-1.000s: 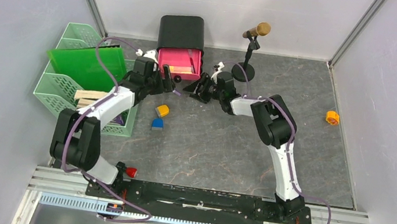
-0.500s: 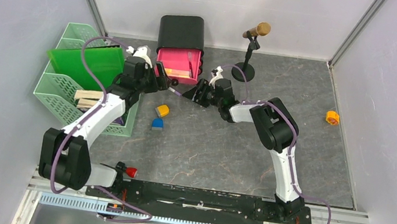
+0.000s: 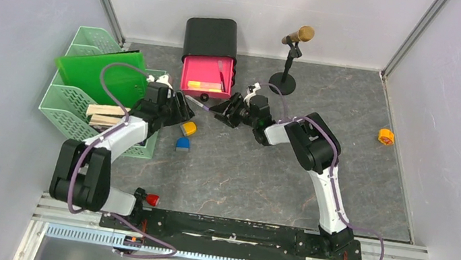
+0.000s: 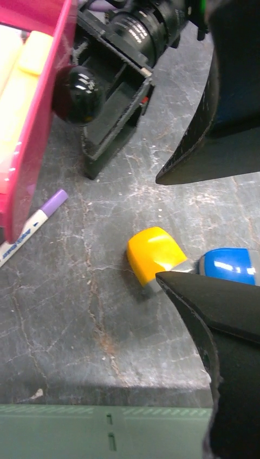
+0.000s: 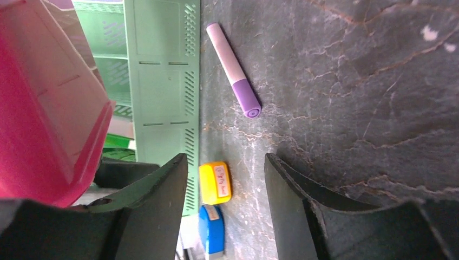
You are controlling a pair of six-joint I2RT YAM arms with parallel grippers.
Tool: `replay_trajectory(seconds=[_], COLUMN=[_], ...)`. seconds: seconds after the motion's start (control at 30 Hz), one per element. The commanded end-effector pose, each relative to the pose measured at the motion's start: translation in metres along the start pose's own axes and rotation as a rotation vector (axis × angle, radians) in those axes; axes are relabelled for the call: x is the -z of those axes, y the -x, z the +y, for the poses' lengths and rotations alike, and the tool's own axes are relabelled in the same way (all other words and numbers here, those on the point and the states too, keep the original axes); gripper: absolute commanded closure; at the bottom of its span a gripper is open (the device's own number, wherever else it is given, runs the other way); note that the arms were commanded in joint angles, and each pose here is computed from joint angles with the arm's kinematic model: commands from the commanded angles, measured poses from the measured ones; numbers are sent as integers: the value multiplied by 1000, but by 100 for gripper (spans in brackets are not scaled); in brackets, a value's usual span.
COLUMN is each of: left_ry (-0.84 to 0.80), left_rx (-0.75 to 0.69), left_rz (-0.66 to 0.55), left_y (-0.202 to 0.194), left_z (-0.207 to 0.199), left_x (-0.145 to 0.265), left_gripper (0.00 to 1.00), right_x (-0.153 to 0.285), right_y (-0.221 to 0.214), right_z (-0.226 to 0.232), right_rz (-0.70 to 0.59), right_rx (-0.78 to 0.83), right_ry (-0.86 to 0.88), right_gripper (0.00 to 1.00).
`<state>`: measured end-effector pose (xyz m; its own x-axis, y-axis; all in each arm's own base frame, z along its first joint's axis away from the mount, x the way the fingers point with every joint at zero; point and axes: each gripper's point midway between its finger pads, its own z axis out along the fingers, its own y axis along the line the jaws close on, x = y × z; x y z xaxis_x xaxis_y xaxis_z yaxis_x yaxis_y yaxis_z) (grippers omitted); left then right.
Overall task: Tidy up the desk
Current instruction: Move the stationery to the center of the board.
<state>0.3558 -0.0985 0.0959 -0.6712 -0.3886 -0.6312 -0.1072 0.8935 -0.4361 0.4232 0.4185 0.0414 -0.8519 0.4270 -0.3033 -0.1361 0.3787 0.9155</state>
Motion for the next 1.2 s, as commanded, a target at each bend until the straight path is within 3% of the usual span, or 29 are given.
replay_trajectory(seconds=[0.0, 0.33, 0.63, 1.17], left_ry=[-65, -53, -30, 50], left_rx=[104, 292, 398, 571], left_rz=[-61, -81, -136, -161], left_y=[18, 26, 25, 19], left_z=[-11, -7, 3, 22], left_x=[-19, -61, -68, -90], left_gripper=[34, 38, 37, 46], right_x=[-5, -5, -4, -4], right_y=[7, 28, 40, 58], right_z=[26, 66, 93, 98], right_rz=[8, -6, -13, -36], right_rx=[-142, -207, -251, -274], right_ry=[105, 211, 295, 318], right_gripper=[41, 41, 42, 42])
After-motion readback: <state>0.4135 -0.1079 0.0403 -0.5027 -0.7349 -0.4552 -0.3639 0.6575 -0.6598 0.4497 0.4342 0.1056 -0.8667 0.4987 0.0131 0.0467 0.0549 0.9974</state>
